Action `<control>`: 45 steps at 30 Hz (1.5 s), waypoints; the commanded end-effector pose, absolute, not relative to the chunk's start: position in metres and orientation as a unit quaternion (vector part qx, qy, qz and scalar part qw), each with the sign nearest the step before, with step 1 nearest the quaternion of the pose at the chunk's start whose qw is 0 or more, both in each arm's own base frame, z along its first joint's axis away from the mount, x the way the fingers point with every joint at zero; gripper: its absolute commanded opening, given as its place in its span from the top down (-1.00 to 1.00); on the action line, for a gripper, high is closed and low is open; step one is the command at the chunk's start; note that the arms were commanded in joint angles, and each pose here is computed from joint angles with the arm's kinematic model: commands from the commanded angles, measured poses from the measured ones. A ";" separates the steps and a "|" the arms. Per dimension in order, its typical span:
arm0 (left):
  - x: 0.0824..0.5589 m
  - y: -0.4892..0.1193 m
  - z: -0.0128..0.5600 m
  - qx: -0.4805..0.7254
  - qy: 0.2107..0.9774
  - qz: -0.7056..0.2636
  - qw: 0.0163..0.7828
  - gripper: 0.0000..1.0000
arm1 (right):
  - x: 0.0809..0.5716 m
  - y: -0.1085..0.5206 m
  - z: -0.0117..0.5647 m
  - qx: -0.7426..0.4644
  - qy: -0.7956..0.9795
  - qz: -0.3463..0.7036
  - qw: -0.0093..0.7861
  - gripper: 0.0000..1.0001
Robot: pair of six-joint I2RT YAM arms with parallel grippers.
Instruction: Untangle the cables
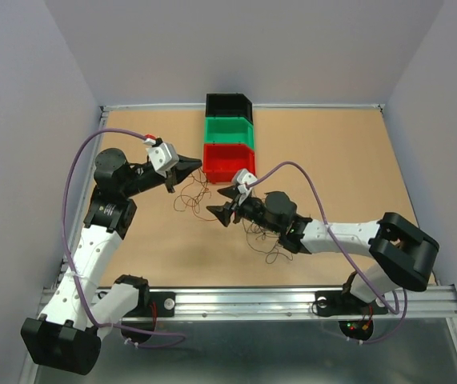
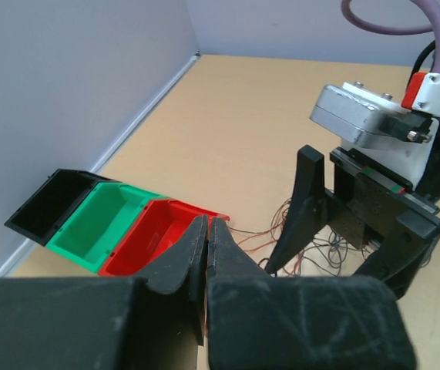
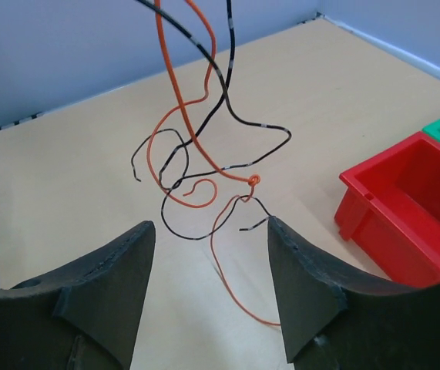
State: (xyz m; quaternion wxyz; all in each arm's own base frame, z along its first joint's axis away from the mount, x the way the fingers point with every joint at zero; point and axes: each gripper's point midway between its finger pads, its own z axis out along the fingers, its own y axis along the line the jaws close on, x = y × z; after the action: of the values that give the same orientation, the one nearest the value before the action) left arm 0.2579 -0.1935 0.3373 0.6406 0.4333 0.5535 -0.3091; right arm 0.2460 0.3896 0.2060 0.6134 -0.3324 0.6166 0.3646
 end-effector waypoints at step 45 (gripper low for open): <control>0.203 -0.218 0.308 0.545 0.448 -0.355 0.614 -0.75 | 0.296 0.290 0.295 -0.002 0.698 0.268 0.664 0.99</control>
State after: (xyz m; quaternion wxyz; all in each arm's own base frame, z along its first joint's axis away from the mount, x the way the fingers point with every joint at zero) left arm 0.2165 -0.2078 0.3020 0.6038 0.5138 0.4982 -0.3511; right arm 0.2815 0.2925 0.2552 0.6439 -0.0642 0.7147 0.2655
